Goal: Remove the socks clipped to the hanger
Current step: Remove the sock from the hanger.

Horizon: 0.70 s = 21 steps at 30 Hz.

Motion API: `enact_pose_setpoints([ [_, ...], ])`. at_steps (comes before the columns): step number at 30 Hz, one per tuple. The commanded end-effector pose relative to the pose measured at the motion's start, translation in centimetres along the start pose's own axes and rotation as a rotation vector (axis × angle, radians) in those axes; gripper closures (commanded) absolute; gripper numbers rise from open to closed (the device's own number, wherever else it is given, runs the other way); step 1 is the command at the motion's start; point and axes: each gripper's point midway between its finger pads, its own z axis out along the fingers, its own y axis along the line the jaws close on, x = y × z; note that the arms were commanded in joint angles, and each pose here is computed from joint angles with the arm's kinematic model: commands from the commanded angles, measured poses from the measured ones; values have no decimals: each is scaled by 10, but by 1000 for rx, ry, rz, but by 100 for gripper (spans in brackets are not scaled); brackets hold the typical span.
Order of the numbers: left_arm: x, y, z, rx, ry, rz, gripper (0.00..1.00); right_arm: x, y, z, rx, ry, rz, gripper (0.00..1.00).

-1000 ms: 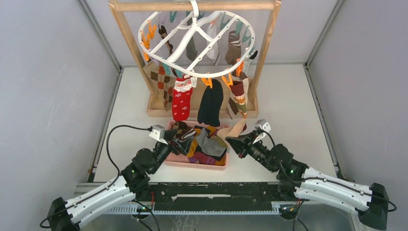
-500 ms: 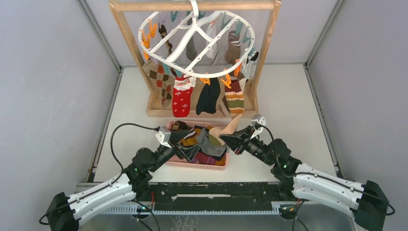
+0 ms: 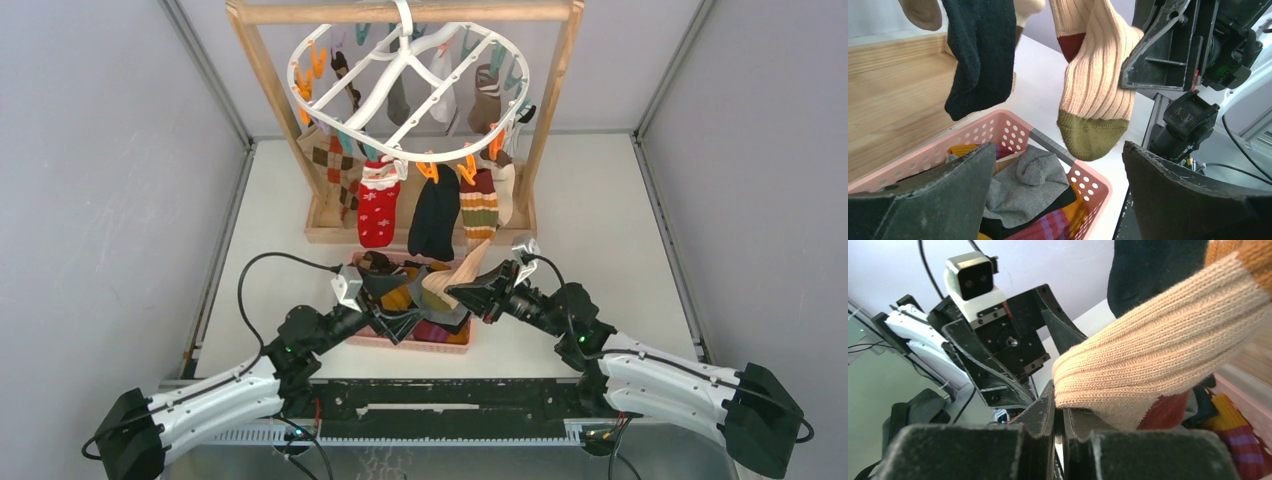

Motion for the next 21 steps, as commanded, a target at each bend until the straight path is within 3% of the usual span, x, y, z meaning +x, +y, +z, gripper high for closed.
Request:
enact_pose_setpoints([
  [1, -18, -14, 6, 65, -61, -2, 0, -25, 25, 3, -103, -67, 4, 90],
  [14, -26, -27, 10, 133, -83, -13, 1, -18, 24, 8, -111, -40, 14, 90],
  [17, -27, -30, 11, 142, -82, -10, 6, -17, 24, 9, -114, -39, 15, 90],
  [21, -28, -34, 13, 164, -79, -8, 20, -16, 22, 11, -112, -36, 17, 90],
])
